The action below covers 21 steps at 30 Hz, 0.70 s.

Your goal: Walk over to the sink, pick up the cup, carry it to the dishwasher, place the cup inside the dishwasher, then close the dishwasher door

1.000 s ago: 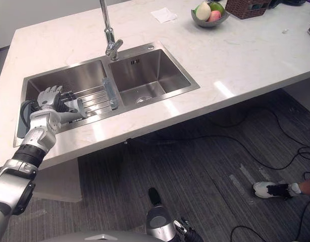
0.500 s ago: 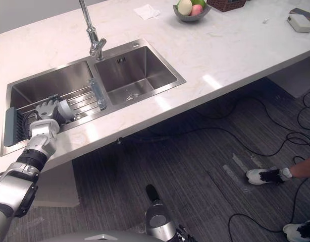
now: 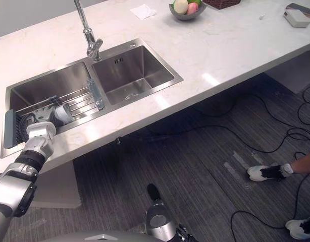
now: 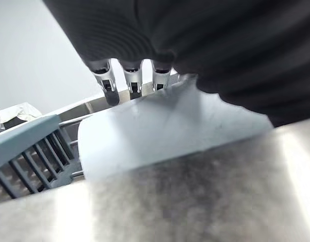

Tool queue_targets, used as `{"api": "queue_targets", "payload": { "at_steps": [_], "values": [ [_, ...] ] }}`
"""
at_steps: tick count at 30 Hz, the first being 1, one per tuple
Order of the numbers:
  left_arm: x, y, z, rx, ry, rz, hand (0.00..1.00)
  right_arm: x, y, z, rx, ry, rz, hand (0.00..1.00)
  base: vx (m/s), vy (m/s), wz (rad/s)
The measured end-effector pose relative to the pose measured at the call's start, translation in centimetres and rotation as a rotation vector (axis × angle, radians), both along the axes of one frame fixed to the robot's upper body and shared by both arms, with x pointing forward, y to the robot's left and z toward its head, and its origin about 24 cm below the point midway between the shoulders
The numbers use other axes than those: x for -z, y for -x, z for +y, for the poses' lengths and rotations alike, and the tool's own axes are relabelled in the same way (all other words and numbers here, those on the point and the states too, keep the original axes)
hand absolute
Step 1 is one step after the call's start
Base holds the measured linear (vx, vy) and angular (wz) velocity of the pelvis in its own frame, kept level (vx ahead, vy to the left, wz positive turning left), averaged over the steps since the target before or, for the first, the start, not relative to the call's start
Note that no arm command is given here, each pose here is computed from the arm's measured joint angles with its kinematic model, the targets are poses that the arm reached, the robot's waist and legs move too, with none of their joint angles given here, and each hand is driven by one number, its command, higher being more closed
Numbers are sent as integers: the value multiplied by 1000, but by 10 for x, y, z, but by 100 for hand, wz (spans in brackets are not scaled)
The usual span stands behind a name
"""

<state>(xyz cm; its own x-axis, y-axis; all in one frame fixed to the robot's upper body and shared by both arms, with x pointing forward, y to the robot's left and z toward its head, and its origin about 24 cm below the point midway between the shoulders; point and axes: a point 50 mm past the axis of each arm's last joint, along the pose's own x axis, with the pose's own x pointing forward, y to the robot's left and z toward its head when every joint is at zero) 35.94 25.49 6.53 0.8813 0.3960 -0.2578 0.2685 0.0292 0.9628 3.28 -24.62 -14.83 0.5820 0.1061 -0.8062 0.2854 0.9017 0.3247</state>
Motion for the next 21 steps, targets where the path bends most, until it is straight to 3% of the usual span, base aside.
{"api": "queue_targets", "payload": {
  "at_steps": [12, 21],
  "values": [
    [-6, -6, 2, 38, 142, 63, 100, 0, 2, -1, -10, -25, 24, 0, -13, -43, -1],
    [-7, -10, -17, 140, 277, -191, 100, 0, -2, -1, -14, -27, 17, 0, -22, -37, 12]
  ]
}}
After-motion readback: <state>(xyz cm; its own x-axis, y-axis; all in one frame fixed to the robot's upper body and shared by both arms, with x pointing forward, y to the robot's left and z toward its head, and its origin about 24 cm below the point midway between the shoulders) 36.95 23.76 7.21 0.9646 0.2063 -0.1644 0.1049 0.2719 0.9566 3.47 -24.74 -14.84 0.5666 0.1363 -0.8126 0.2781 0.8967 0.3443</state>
